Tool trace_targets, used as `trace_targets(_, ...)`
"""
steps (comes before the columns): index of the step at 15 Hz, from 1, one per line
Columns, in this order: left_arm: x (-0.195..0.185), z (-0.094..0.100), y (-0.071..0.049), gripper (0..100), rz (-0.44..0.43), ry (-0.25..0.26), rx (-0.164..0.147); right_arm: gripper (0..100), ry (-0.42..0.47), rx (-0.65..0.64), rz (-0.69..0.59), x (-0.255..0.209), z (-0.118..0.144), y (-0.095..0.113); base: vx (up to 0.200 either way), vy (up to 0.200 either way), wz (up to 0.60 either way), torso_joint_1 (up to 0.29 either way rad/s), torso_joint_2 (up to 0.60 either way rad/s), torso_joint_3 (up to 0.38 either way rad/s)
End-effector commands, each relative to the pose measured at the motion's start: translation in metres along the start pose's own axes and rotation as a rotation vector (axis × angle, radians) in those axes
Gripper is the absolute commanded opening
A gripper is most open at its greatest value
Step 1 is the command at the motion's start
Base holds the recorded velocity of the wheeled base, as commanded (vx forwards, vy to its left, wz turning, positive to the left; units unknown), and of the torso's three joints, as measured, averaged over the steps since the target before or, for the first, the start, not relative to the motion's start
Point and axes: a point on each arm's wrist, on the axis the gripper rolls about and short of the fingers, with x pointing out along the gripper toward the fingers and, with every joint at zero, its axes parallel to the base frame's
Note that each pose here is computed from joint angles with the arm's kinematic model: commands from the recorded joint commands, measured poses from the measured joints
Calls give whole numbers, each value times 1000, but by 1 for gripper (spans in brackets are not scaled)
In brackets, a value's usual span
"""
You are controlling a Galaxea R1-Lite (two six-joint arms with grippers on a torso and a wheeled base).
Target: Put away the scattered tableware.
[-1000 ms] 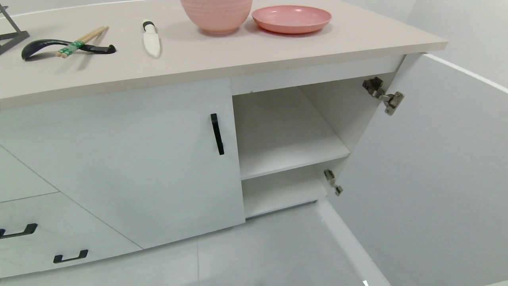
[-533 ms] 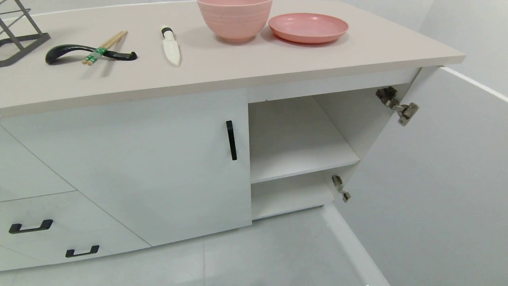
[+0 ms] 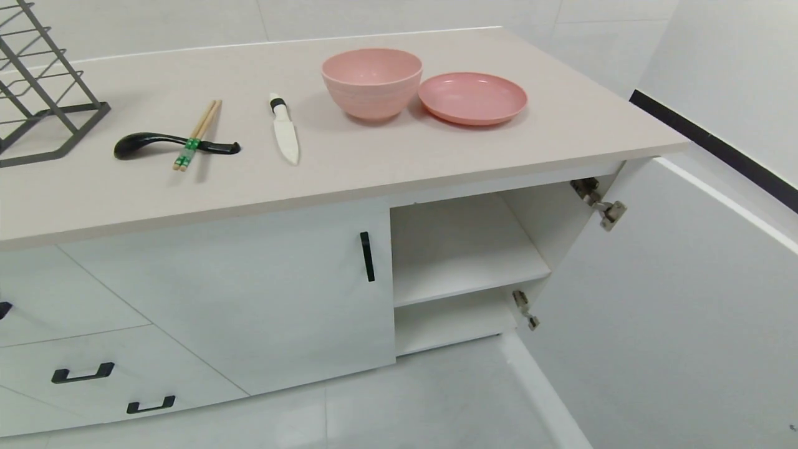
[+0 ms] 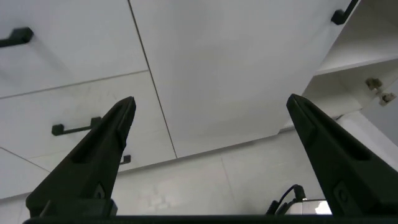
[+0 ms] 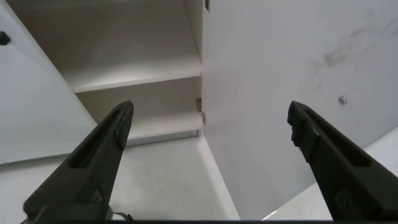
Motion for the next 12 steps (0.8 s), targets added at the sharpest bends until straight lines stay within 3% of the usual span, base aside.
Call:
trace_targets(1, 0, 0, 0, 100, 0, 2, -2, 100, 2, 0, 1, 0, 0, 0, 0, 0, 0, 183, -466, -286)
trace_targets(12, 0, 0, 0, 100, 21, 4, -22, 100, 2, 0, 1, 0, 0, 0, 0, 0, 0, 211, -490, -284)
